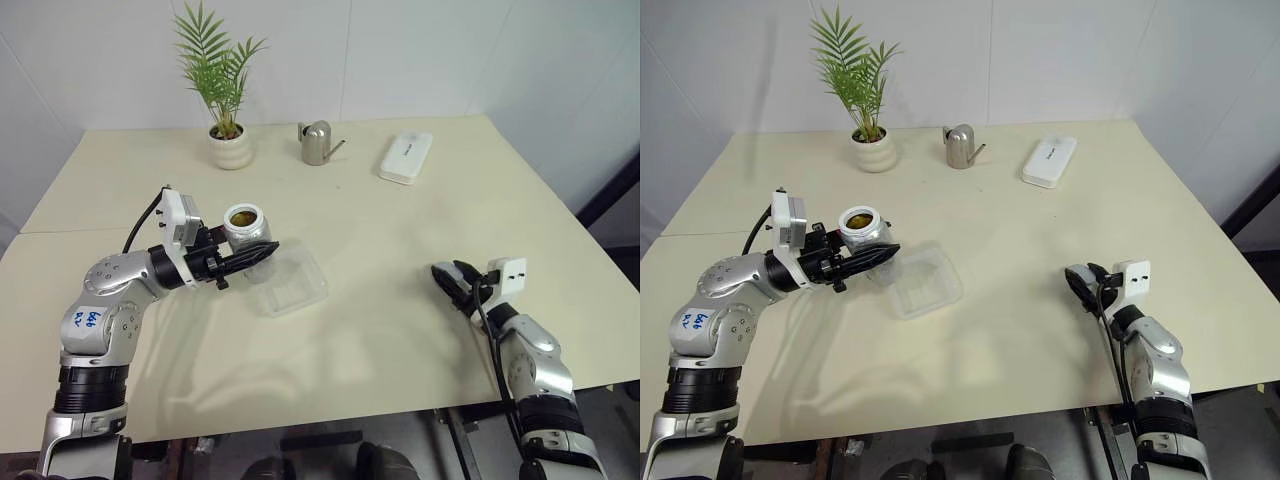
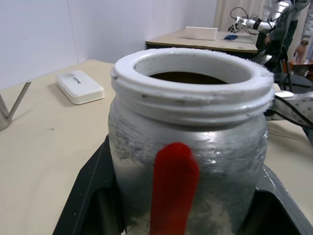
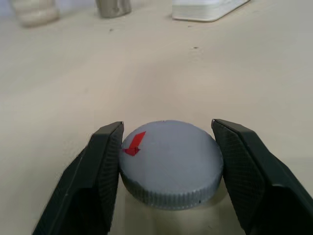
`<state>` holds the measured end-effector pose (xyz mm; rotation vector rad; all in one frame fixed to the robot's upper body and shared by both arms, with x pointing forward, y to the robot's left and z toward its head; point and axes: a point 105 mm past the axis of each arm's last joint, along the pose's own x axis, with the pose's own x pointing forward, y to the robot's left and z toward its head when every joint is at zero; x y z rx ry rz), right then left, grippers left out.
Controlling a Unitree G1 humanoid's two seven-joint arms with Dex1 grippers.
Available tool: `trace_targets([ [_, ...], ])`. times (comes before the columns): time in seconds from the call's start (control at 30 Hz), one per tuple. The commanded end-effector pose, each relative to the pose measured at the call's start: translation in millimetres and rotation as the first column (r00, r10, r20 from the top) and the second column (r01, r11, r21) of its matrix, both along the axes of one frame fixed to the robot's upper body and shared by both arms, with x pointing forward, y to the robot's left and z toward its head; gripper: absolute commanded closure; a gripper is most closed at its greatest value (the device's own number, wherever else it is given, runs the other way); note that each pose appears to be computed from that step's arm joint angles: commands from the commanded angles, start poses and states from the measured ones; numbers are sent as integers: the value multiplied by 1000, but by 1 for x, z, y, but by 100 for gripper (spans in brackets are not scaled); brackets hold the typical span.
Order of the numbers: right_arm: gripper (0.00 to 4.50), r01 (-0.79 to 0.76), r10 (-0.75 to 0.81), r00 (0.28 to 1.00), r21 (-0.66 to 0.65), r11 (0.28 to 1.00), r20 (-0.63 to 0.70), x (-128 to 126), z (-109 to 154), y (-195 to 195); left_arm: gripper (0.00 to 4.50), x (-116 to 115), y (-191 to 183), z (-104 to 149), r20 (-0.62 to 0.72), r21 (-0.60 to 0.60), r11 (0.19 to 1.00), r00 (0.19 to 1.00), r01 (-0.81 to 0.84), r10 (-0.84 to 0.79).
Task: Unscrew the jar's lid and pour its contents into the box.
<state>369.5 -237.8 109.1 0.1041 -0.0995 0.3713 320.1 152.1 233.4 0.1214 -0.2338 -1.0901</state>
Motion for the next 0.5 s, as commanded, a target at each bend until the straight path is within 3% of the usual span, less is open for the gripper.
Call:
trace_targets([
  [0.03, 27, -65, 69, 995, -55, 996, 72, -7, 24, 3, 253, -1, -1, 12, 49, 0, 1000, 999, 12, -12],
  [0.07, 5, -87, 92, 993, -63, 994, 77, -8, 29, 5, 253, 0, -1, 12, 49, 1, 1000, 999, 13, -13],
  [0.17, 5, -165, 178, 979, -128, 978, 96, -12, 47, 12, 253, 1, -2, 12, 50, 7, 1000, 999, 18, -19],
  [0.23, 5, -300, 329, 935, -202, 932, 130, -16, 83, 32, 253, 1, -4, 12, 53, 23, 999, 998, 33, -34],
  [0.3, 5, -518, 541, 836, -197, 833, 92, -29, 109, 62, 253, 5, -3, 17, 68, 7, 1000, 997, 22, -22],
  [0.5, 5, -714, 762, 648, -351, 606, -1, -46, 129, 125, 253, 21, -2, 17, 103, 57, 998, 994, -39, 33],
])
